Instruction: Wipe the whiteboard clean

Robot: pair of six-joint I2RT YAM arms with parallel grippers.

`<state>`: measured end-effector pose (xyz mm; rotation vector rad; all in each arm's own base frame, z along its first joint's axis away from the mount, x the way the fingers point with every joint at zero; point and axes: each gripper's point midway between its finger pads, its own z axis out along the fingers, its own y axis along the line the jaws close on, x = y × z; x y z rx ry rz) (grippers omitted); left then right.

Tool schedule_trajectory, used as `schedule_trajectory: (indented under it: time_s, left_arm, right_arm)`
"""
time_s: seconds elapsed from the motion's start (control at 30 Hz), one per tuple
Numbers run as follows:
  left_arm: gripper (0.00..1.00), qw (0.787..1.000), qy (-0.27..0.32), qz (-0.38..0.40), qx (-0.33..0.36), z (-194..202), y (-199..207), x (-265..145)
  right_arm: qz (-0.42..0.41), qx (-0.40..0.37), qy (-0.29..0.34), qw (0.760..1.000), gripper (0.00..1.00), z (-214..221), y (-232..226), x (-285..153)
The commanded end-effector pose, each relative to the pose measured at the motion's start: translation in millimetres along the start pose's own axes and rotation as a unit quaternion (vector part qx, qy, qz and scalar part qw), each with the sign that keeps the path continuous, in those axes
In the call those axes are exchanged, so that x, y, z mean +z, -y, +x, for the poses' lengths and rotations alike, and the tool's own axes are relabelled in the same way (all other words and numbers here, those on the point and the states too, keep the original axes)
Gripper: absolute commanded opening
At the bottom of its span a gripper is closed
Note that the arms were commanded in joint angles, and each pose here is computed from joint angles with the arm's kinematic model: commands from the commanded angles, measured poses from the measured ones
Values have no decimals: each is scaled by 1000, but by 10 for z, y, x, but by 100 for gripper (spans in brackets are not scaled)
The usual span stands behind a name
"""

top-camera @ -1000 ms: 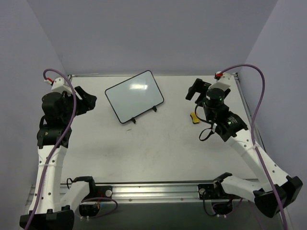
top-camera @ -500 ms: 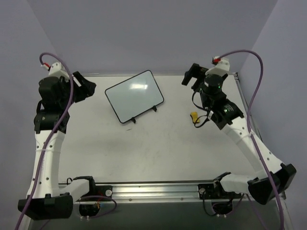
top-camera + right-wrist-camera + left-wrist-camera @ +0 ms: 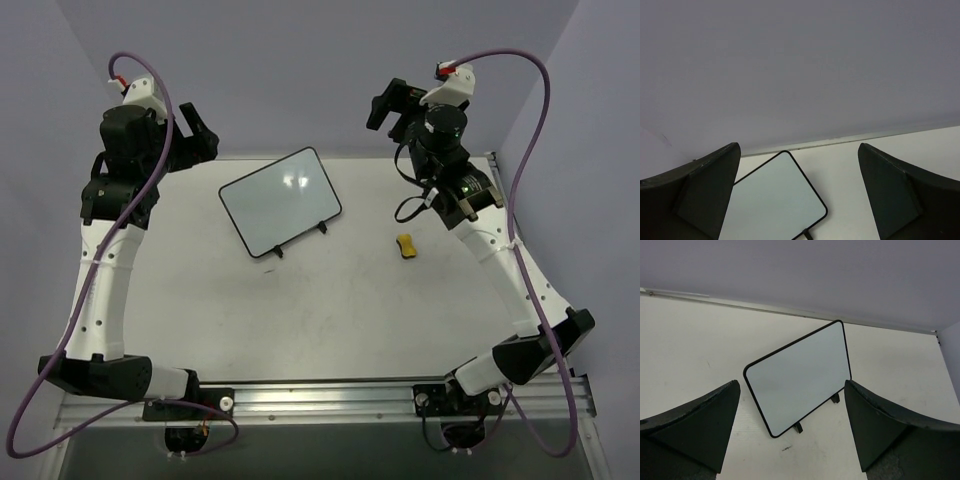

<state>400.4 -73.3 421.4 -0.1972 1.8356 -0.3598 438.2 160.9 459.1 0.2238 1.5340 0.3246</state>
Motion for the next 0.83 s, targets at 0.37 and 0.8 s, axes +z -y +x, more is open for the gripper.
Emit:
schedule_trajectory:
  time_s: [0.37,0.8]
  left_arm:
    - [94,1000,23,-11,17,-123,-31,-163]
    - [94,1000,23,-9,18,-135,-22,-165]
  right_arm:
    - [0,8,-4,1000,100,-5,32,-42]
    - [70,64,-4,995,100,-39,198,-85]
